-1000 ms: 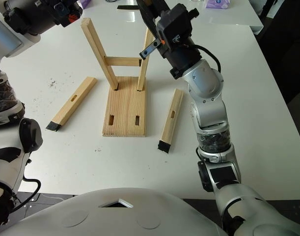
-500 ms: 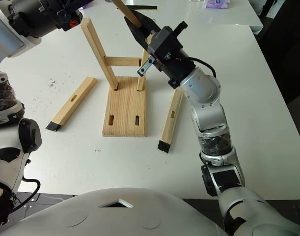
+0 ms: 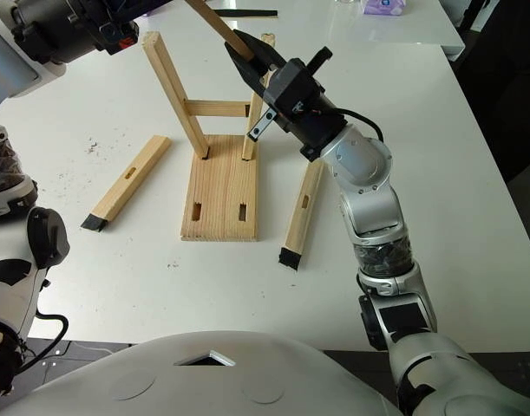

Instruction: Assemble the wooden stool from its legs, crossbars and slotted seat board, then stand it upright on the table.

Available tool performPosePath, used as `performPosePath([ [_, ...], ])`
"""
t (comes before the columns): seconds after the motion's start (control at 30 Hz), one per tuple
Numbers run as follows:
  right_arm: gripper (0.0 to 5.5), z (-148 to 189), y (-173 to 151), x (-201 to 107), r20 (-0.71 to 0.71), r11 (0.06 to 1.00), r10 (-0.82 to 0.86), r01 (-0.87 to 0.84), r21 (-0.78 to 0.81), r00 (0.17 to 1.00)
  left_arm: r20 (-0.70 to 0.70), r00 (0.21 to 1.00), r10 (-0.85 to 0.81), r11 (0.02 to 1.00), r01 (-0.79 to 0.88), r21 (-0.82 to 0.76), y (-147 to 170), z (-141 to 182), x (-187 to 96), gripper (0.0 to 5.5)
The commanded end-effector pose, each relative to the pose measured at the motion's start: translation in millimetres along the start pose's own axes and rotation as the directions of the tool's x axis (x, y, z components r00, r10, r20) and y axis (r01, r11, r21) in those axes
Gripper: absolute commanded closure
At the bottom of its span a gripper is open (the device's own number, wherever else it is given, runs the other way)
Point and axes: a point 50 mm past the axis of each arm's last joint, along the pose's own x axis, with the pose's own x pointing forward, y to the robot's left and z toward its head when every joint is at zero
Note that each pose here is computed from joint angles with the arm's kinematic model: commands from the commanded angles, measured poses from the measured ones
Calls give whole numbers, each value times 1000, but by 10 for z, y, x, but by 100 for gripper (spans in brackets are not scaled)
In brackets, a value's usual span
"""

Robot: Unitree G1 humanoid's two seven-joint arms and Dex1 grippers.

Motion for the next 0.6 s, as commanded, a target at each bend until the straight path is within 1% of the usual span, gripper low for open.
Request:
performPosePath([
  [0.03,509,-28,3,-26,-15,1000,14,-14,-13,1000,-9,1000,-9,1000,9,22,-18,18,28,403],
  [0.07,509,-31,5,-27,-16,1000,17,-17,-15,1000,-9,1000,-10,1000,10,25,-19,19,32,417],
  [0.1,509,-34,9,-27,-17,1000,21,-21,-18,1000,-9,1000,-9,1000,10,28,-19,20,34,419],
  [0.3,509,-45,15,-33,-23,999,32,-33,-24,999,-22,1000,-8,999,9,49,-27,22,33,419],
  [0.5,509,-77,-30,-44,-48,1000,4,-5,-17,999,-11,1000,1,997,0,71,-20,19,-3,419],
  [0.53,472,-80,-30,-47,-52,1000,4,-5,-13,999,-10,1000,3,997,-2,75,-15,13,-14,419],
  [0.6,443,-92,-18,-52,-64,1000,17,-17,3,998,-7,1000,8,996,-7,85,-8,9,-31,419],
])
